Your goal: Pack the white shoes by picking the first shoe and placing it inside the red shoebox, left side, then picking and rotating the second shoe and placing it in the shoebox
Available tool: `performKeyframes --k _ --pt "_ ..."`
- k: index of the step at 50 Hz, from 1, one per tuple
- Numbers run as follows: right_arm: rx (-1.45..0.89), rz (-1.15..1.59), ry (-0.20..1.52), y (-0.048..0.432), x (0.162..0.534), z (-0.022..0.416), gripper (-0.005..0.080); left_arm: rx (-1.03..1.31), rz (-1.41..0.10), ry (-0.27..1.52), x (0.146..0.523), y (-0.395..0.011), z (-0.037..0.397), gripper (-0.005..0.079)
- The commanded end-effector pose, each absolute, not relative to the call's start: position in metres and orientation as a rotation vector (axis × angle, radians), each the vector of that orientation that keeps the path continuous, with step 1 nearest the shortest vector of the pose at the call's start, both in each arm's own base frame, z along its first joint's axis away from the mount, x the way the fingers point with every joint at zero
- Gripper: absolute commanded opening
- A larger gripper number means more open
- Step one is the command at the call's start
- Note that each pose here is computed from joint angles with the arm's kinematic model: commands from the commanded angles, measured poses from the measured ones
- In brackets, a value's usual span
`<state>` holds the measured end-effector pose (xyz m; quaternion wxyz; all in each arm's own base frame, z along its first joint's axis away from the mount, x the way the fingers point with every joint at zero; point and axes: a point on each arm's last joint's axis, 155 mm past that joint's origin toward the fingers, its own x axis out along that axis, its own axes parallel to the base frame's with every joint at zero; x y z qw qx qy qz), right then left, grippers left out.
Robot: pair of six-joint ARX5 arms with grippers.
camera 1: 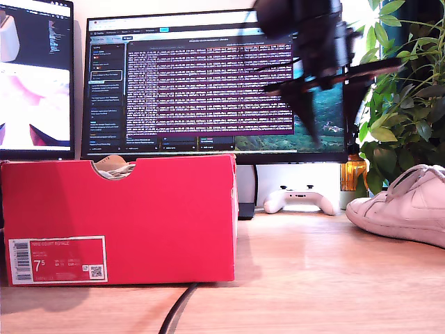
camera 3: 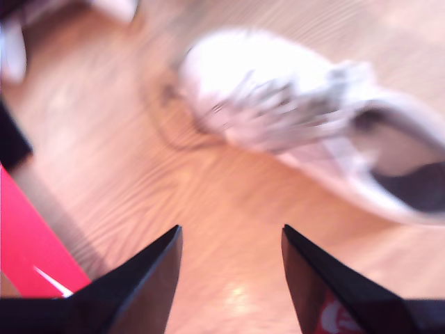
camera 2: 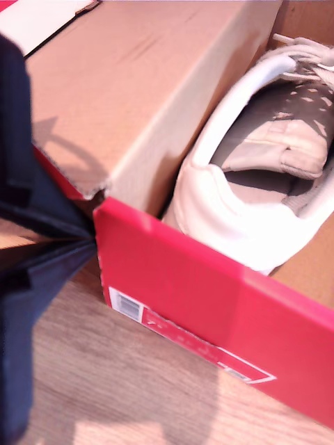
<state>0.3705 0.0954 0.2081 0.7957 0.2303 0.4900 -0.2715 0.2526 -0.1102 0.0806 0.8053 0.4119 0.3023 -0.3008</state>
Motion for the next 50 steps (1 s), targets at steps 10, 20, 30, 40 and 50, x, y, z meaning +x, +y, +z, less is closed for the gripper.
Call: performKeyframes --k 10,20,30,40,50 --pt "0.510 -0.706 1.064 0.053 0.330 0.194 0.0576 0.876 -0.649 0.644 0.252 -0.112 0.079 -0.0021" --pt "0.525 -0.821 1.125 0.025 0.297 0.164 0.0699 0.876 -0.649 0.644 0.252 -0.112 0.079 -0.0021" --pt "0.556 -0.937 1.182 0.007 0.274 0.137 0.0699 0.876 -0.649 0.644 0.252 -0.112 0.079 -0.0021" --pt "0.596 -1.034 1.140 -0.010 0.271 0.133 0.0698 0.876 -0.649 0.644 0.252 -0.112 0.079 -0.0021" --pt "0.619 -1.081 1.126 -0.023 0.270 0.133 0.0696 0.876 -0.649 0.644 0.252 -0.112 0.079 -0.0021"
